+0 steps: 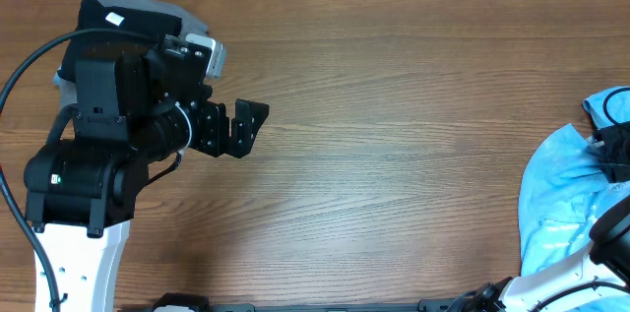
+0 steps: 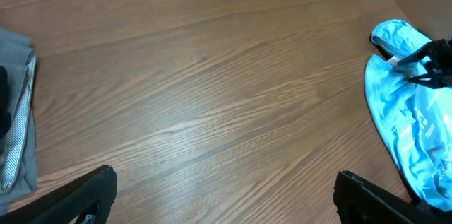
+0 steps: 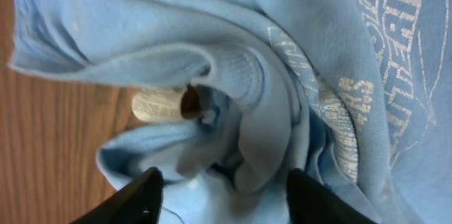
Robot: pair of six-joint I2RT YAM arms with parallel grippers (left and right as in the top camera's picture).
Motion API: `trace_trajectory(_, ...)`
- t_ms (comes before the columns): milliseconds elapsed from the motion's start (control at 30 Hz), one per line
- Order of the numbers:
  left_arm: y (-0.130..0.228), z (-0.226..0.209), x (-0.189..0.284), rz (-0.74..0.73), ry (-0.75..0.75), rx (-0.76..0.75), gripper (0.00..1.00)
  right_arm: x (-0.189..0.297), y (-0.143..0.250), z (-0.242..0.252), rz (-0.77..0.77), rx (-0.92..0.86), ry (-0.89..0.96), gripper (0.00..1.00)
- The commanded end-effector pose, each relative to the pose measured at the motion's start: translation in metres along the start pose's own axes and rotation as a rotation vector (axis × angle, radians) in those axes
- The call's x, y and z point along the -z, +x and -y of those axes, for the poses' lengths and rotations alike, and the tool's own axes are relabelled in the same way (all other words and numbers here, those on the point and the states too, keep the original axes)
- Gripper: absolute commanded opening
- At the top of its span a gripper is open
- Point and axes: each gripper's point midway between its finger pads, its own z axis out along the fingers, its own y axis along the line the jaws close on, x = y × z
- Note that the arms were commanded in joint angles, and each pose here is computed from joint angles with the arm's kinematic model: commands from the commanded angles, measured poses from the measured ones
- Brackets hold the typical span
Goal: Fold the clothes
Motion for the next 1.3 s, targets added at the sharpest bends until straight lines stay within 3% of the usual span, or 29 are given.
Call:
trace_trajectory(0,-0.009,0.005,0.007,0.031,0.013,-0.027,1.00,-0.009,0.006,0.005,-0.001,0.004,0.012,0.52)
trace_trajectory(33,-0.009,0.005,0.007,0.031,0.013,-0.028,1.00,-0.013,0.008,0.005,-0.001,0.003,0.008,0.48)
trace_trajectory(133,-0.009,0.005,0.007,0.032,0.013,-0.028,1.00,-0.014,0.008,0.000,-0.002,0.005,-0.022,0.13)
trace_trajectory(200,-0.010,0.005,0.007,0.033,0.013,-0.029,1.00,-0.010,0.005,-0.005,-0.002,0.007,-0.045,0.04)
trace_trajectory(400,-0.010,0.005,0.007,0.036,0.012,-0.030,1.00,0.035,-0.010,-0.042,0.037,0.076,-0.195,0.04)
trace_trajectory(633,-0.013,0.008,0.007,0.047,0.029,-0.023,1.00,0.177,0.005,-0.136,0.135,0.382,-0.671,0.04)
trace_trajectory(800,-0.015,0.014,0.009,0.058,0.061,-0.023,1.00,0.261,0.069,-0.173,0.176,0.614,-0.870,0.04)
trace_trajectory(1033,-0.035,0.029,0.042,0.163,0.061,-0.073,1.00,0.348,0.229,-0.201,0.143,1.003,-1.049,0.04)
trace_trajectory(1267,-0.059,0.053,0.097,0.324,0.044,-0.180,1.00,0.362,0.367,-0.193,0.019,1.257,-1.045,0.04)
